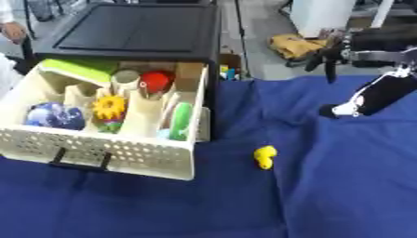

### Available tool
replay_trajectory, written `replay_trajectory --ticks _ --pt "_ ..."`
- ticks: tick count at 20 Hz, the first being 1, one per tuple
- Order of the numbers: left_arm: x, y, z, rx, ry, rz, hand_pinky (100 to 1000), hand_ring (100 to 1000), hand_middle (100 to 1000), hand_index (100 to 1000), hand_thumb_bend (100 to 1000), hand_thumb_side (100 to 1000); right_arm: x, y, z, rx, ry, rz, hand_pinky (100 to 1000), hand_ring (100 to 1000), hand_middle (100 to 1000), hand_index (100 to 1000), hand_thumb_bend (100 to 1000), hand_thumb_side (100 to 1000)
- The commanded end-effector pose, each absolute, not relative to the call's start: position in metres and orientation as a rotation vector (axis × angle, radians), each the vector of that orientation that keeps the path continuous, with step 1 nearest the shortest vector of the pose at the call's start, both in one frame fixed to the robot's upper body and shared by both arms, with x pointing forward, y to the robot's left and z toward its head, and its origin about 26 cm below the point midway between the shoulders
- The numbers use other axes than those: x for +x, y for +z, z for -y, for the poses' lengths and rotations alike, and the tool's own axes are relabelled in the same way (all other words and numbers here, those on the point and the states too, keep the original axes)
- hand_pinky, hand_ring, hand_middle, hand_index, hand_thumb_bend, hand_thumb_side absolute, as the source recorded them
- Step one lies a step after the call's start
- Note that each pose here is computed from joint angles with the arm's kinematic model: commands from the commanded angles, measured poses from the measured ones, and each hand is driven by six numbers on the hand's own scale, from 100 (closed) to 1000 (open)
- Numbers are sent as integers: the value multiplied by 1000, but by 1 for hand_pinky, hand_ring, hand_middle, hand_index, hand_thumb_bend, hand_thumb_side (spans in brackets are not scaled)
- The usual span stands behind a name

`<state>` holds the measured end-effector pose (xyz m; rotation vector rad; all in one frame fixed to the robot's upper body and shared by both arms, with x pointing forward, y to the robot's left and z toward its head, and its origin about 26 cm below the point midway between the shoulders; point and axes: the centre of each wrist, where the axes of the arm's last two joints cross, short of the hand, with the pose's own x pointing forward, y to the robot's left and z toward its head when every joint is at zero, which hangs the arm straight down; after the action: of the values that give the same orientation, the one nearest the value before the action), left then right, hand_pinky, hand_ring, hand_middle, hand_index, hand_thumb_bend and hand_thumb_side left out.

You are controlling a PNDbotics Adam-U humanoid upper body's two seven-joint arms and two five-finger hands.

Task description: Pick up objects from table and place into drawer.

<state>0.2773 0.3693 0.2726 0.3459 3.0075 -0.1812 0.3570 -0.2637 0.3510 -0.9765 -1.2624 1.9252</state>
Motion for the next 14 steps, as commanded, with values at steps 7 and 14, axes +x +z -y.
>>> replay_trajectory --ticks 7,14 --pt "275 284 -368 357 -115 -2987 385 490 523 685 118 1000 359 352 257 -960 1955 1212 768 790 518 895 458 500" --pt "275 284 -368 361 -115 -2987 385 490 523 685 118 1000 368 343 247 -934 1967 1205 741 752 499 867 488 475"
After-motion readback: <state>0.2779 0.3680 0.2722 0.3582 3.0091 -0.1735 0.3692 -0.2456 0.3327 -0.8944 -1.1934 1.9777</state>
